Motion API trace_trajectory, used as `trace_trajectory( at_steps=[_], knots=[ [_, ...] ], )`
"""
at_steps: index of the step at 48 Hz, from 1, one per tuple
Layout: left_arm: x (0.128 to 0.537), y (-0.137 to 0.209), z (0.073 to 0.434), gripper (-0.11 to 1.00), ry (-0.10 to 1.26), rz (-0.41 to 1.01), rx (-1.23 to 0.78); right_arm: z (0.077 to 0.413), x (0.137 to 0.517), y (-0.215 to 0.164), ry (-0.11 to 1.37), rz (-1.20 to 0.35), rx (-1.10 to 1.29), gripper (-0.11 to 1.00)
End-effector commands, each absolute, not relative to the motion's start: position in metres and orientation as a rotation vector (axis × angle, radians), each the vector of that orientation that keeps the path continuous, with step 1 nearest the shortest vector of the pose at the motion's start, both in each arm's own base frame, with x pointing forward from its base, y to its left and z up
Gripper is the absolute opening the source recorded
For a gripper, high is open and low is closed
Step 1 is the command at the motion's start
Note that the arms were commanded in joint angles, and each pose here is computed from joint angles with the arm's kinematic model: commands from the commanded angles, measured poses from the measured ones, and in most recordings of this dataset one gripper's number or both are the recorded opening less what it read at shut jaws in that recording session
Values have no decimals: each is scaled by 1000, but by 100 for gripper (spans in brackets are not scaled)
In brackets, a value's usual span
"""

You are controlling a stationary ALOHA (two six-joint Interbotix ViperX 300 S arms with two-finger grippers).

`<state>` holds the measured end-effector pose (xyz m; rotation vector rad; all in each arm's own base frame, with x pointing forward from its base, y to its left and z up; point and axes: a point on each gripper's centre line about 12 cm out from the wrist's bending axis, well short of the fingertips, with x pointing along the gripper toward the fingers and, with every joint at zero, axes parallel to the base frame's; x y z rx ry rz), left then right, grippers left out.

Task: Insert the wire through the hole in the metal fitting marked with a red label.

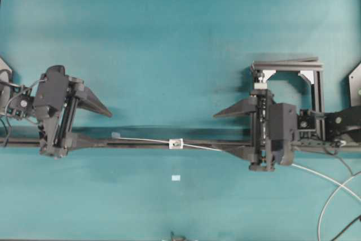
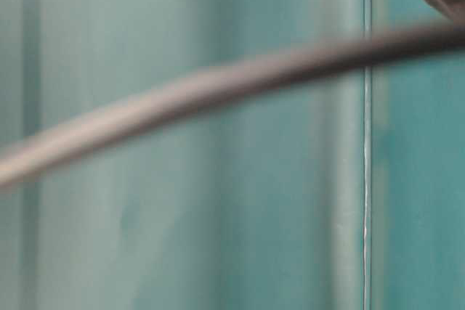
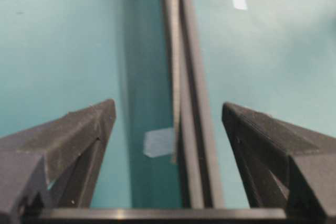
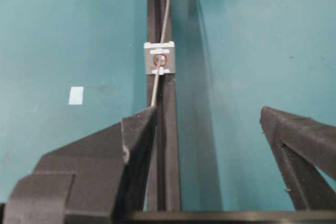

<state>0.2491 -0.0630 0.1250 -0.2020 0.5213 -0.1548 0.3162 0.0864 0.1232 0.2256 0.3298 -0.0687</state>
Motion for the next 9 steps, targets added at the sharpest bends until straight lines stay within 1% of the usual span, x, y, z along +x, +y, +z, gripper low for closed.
trace_trajectory(
  at_steps=[1,9],
  knots=[
    [250,-57,134,86,483,-140,-210,135,315,81,286,-80,241,87],
    [250,-49,140,86,455,-118,-212,136,311,72,278,-100,237,87]
  ],
)
